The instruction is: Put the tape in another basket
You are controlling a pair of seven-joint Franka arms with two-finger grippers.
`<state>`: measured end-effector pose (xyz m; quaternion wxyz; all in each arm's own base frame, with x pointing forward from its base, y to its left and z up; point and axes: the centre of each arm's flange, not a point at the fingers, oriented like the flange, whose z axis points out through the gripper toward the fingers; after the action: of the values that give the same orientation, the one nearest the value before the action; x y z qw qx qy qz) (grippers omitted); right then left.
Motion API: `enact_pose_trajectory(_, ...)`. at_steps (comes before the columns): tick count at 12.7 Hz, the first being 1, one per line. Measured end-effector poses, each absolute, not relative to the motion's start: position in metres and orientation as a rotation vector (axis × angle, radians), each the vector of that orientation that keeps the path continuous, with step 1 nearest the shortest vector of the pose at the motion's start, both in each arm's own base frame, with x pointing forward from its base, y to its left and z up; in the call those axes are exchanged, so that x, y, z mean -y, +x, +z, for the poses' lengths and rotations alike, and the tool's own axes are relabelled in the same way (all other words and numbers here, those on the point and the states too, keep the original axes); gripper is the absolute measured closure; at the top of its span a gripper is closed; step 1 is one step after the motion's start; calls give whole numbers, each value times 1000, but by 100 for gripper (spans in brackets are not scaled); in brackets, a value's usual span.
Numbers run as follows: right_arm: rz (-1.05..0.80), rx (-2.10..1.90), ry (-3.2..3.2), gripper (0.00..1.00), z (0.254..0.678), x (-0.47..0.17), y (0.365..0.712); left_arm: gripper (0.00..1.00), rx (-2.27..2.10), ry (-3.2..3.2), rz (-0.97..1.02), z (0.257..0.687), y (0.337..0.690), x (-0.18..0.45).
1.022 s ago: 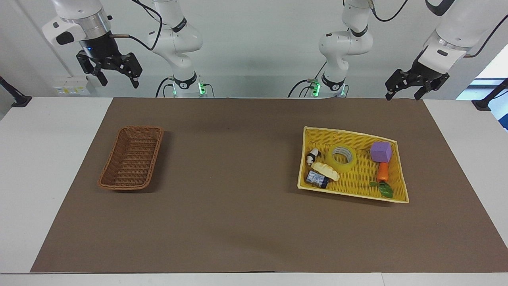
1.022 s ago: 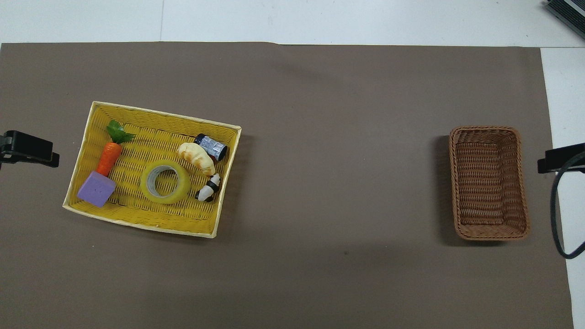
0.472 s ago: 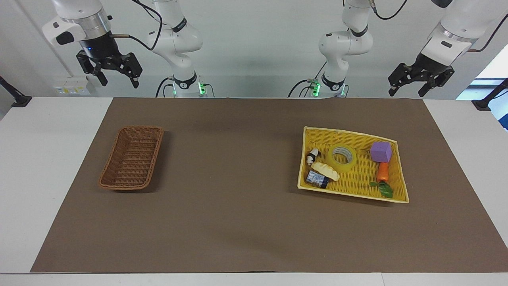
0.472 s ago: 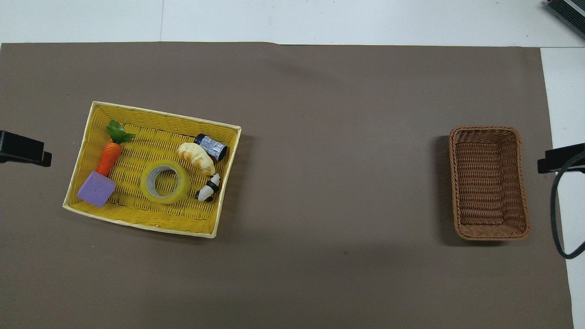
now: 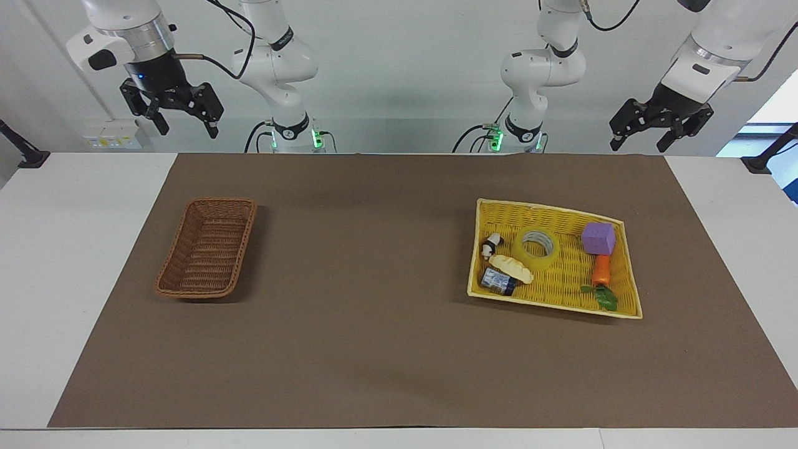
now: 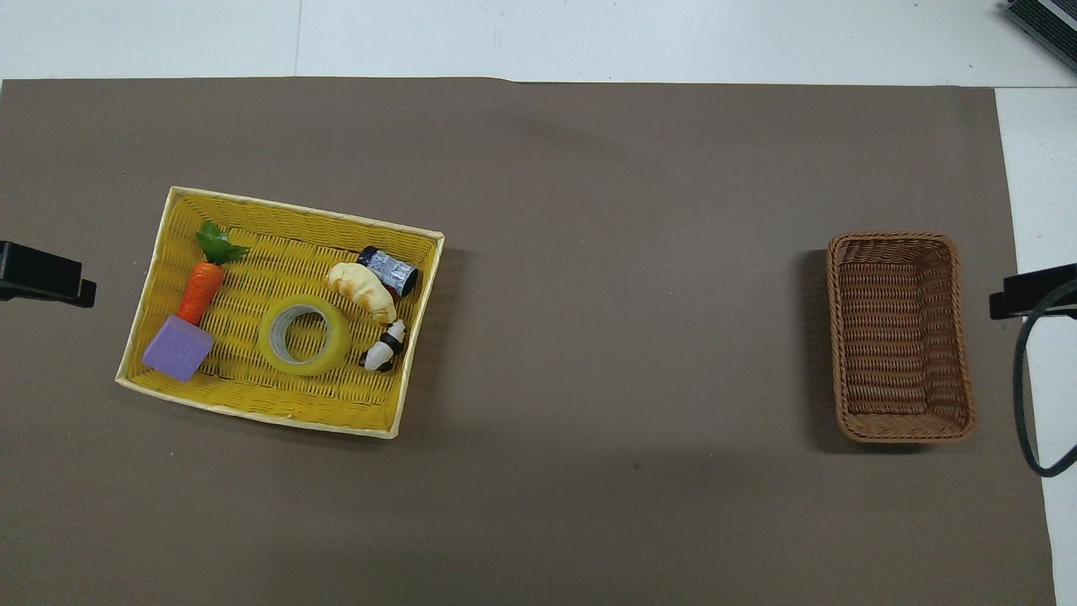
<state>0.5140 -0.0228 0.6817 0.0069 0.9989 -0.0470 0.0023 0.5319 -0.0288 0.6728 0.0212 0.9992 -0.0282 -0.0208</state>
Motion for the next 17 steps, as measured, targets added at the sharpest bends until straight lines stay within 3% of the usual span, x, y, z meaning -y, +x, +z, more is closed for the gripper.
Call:
enact_pose_trajectory(12, 7, 147, 3124, 0, 682, 23, 514, 0, 105, 3095, -120, 655, 533, 32)
enact_pose_trajectory(17, 7, 147, 3124, 0, 682, 23, 514, 0, 106, 3094, -139, 615, 542, 33)
